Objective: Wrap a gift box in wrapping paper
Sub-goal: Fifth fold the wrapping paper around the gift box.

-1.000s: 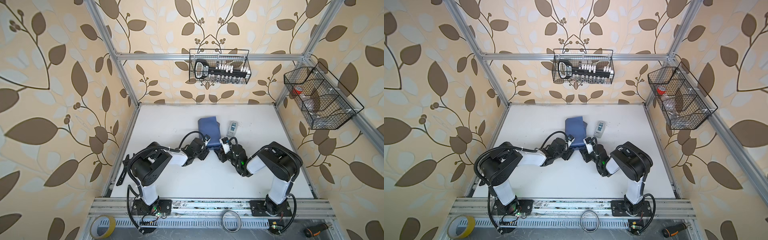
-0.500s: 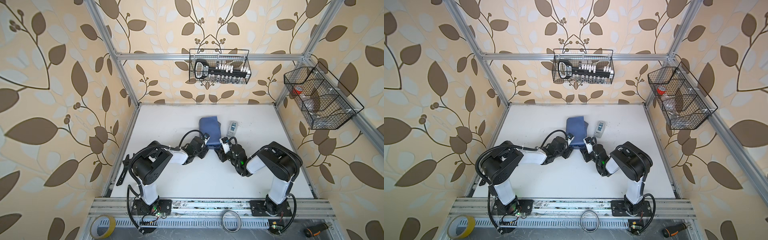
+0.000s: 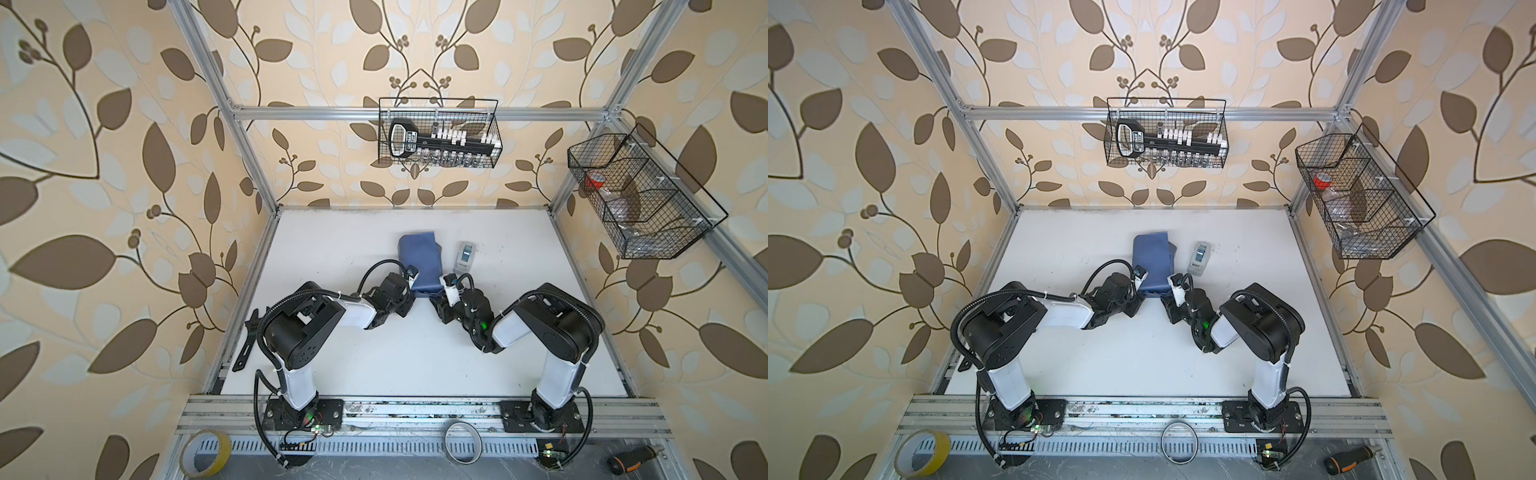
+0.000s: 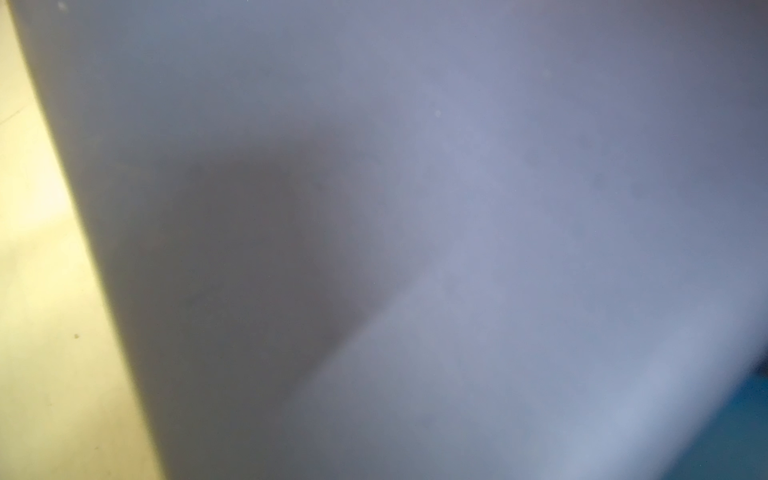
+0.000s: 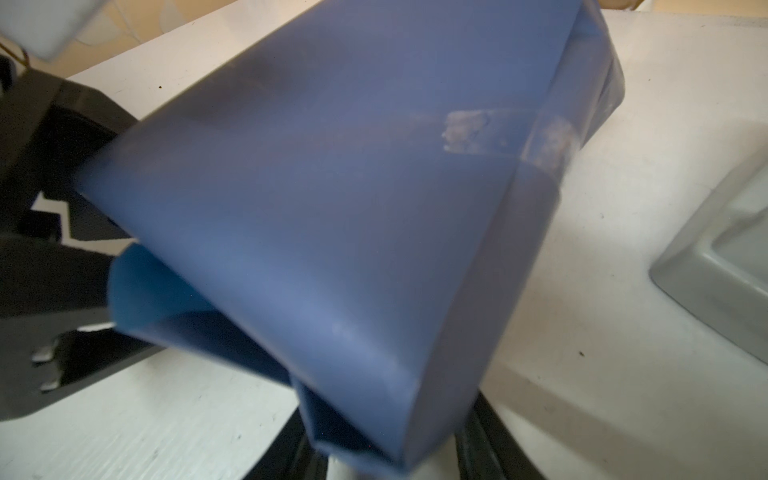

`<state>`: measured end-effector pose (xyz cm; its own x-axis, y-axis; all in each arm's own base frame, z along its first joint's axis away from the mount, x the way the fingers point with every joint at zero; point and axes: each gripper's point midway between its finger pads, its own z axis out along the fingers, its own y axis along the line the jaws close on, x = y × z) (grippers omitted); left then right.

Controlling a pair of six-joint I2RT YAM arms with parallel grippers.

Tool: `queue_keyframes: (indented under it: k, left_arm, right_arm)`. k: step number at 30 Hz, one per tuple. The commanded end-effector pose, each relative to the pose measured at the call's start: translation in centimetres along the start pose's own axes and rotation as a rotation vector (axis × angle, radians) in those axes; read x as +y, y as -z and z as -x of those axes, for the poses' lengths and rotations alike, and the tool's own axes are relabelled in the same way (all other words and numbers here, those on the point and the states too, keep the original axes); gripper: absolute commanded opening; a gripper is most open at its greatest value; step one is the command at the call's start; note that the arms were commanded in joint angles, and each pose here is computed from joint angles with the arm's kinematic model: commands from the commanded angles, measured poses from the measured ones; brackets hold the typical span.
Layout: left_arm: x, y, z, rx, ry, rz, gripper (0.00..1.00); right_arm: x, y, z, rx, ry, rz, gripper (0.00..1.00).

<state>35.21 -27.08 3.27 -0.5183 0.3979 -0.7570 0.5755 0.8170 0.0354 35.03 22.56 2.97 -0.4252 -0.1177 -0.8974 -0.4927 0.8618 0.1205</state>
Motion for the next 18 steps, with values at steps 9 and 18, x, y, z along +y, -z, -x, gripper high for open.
queue_keyframes:
  k: [9,18]
  left_arm:
    - [-3.5,0.5,1.9,-0.052,0.045,-0.168,0.47]
    - [-4.8,1.4,1.6,-0.055,0.055,-0.201,0.47]
  right_arm:
    - [3.4,-0.1,0.9,-0.035,-0.042,0.093,0.43]
    - [4.4,0.8,0.4,-0.033,-0.081,0.087,0.38]
